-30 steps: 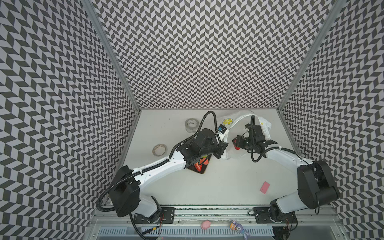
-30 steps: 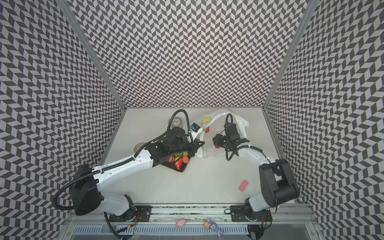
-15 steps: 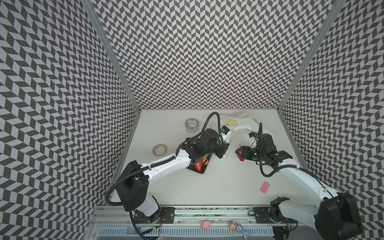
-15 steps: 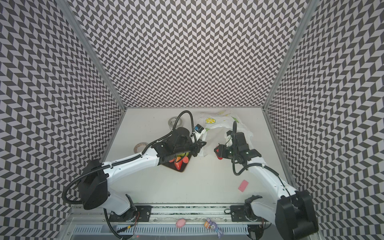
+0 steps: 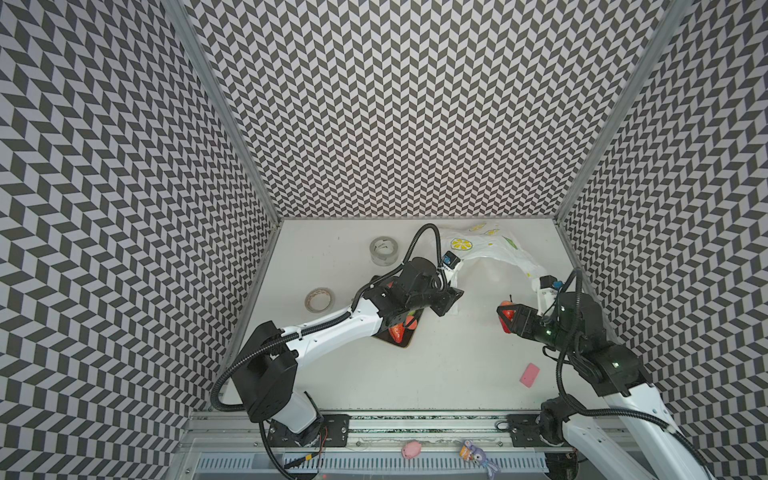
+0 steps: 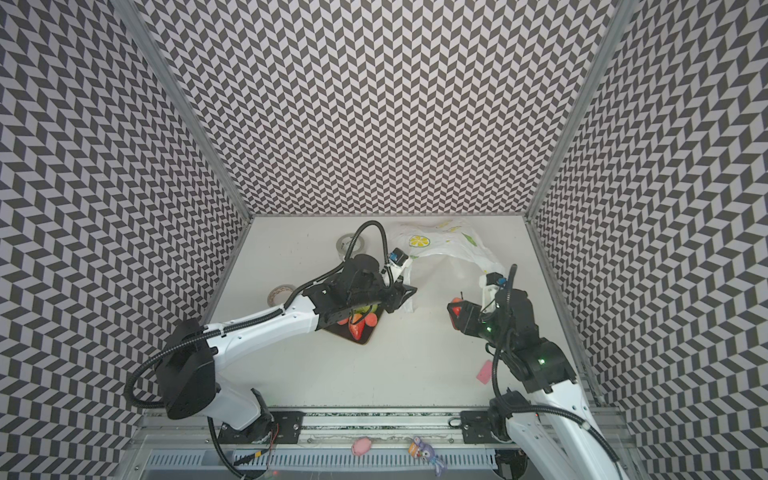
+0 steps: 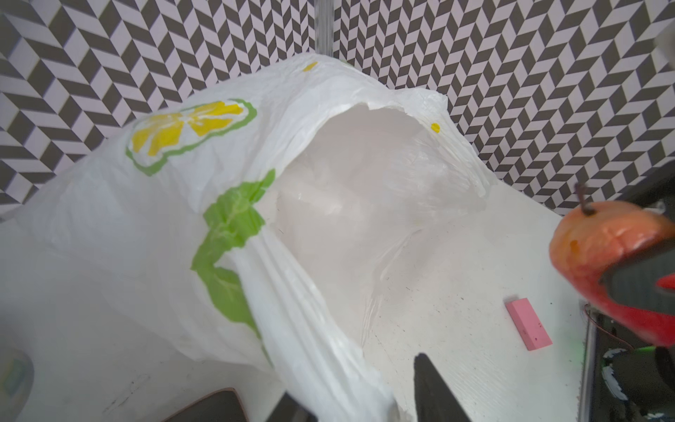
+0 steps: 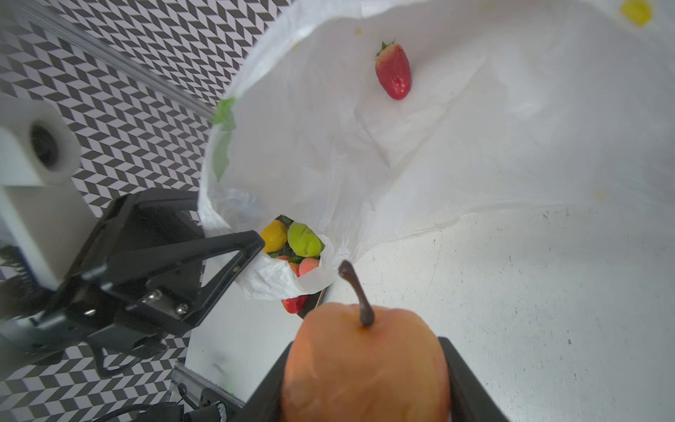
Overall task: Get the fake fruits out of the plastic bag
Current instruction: 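Lift the pear out of the bag while the left gripper releases the bag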
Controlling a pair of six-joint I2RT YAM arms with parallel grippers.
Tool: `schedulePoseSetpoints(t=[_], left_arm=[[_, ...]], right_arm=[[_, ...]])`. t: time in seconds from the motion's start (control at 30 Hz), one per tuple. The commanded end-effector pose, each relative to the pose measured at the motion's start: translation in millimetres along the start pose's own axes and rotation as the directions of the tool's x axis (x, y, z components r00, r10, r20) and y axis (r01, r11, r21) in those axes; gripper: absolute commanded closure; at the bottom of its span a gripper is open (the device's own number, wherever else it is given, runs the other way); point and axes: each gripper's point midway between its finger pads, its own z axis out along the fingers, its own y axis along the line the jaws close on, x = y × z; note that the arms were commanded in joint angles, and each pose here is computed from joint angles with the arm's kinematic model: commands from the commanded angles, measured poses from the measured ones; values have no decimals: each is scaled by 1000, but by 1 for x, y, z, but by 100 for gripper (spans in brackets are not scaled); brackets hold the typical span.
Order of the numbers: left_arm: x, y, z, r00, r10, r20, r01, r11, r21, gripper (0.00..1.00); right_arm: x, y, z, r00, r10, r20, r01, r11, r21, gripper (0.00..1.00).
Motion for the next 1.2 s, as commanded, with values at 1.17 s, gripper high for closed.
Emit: schedulePoseSetpoints(t=[1.17], left_arm=[[-21,195,-310,701,-227,676,698,414,-585,16]], right_arm=[[73,239,226,879,-476,-36,466,872,-150,64]])
